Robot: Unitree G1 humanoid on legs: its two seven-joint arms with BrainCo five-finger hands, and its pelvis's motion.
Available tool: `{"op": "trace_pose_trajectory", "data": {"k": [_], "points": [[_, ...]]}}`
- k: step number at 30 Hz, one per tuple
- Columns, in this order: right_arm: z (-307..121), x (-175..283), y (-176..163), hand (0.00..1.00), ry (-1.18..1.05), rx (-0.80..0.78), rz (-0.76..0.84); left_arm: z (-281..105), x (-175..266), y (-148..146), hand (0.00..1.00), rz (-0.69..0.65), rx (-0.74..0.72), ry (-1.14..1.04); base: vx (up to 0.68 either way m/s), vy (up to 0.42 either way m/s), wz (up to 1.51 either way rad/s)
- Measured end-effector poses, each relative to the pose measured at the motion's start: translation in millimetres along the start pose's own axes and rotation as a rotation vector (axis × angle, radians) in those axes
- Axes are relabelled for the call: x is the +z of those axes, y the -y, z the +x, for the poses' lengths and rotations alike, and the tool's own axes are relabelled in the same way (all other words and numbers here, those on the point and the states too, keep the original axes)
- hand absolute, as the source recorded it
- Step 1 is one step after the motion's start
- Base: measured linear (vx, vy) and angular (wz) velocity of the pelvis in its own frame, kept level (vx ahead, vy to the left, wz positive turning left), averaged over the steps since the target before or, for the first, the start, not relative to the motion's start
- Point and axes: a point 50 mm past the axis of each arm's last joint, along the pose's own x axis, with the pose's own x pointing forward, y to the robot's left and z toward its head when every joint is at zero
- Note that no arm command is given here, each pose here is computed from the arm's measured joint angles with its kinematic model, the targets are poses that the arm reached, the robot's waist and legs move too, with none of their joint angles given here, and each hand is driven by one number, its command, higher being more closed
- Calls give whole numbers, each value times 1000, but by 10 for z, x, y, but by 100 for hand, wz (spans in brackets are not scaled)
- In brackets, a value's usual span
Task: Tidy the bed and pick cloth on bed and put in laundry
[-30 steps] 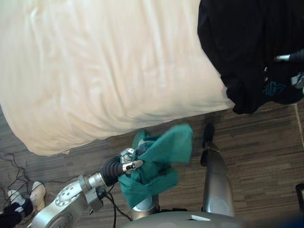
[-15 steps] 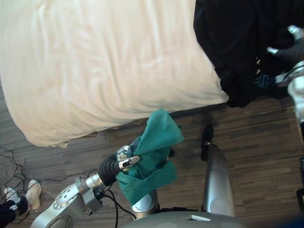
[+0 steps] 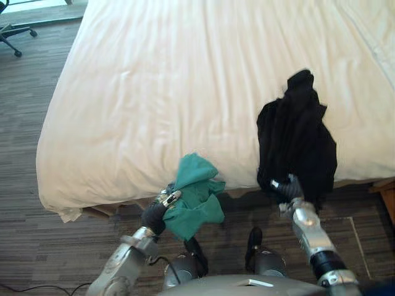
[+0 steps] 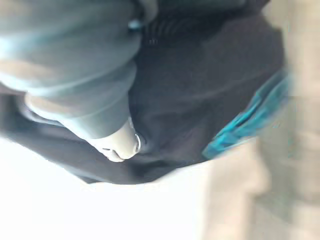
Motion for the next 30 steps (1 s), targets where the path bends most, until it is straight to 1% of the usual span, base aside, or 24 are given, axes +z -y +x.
{"op": "trace_pose_trajectory", "data": {"k": [3, 5, 6, 8, 10, 11, 13, 15, 17, 19, 23, 24, 26, 27, 28, 29, 30], "points": [[-107, -276, -19, 100, -106, 13, 35, 101, -66, 96, 100, 47, 28, 19, 55, 15, 42], [-150, -348, 5, 100, -129, 7, 53, 133, -111, 153, 100, 63, 45, 28, 15, 12, 77], [-228, -465, 48, 100, -168, -15, 78, 156, -171, 213, 100, 85, 63, 26, 0, 9, 109], [-333, -539, 61, 100, -176, -45, 130, 155, -233, 246, 100, 107, 92, 19, -24, -36, 155], [-455, -621, -34, 100, -189, -39, 182, 89, -292, 222, 100, 137, 136, 3, -32, -104, 167], [-536, -707, -122, 100, -218, -29, 206, 23, -315, 165, 100, 160, 177, -8, -2, -156, 109], [-616, -780, -238, 100, -245, -5, 218, -56, -377, 135, 100, 172, 217, -32, -27, -200, 108], [-610, -722, -288, 100, -220, 18, 215, -67, -417, 154, 100, 161, 246, -35, -80, -162, 97], [-636, -655, -299, 100, -184, 31, 216, -127, -465, 138, 100, 121, 297, -33, -41, -81, 72], [-693, -583, -262, 100, -138, 1, 249, -157, -435, 73, 100, 92, 379, 2, -15, -75, 108], [-695, -404, -209, 100, -47, -47, 274, -132, -280, -38, 100, 81, 486, 107, -9, 25, 137], [-744, -430, -194, 100, -49, -59, 276, -84, -269, -53, 100, 77, 488, 128, 48, 73, 142], [-765, -435, -205, 100, -41, -75, 271, -18, -344, -139, 100, 86, 537, 109, 67, 79, 117], [-758, -414, -278, 100, -31, -56, 277, 40, -285, -201, 100, 111, 562, 116, 90, 87, 93], [-737, -378, -299, 100, -16, -48, 277, 81, -252, -207, 100, 120, 563, 125, 133, 95, 50], [-718, -345, -257, 100, 2, -47, 256, 91, -305, -176, 100, 101, 567, 113, 160, 141, 80], [-686, -391, -265, 100, -24, -53, 239, 167, -305, -141, 100, 102, 552, 112, 167, 164, 99]]}}
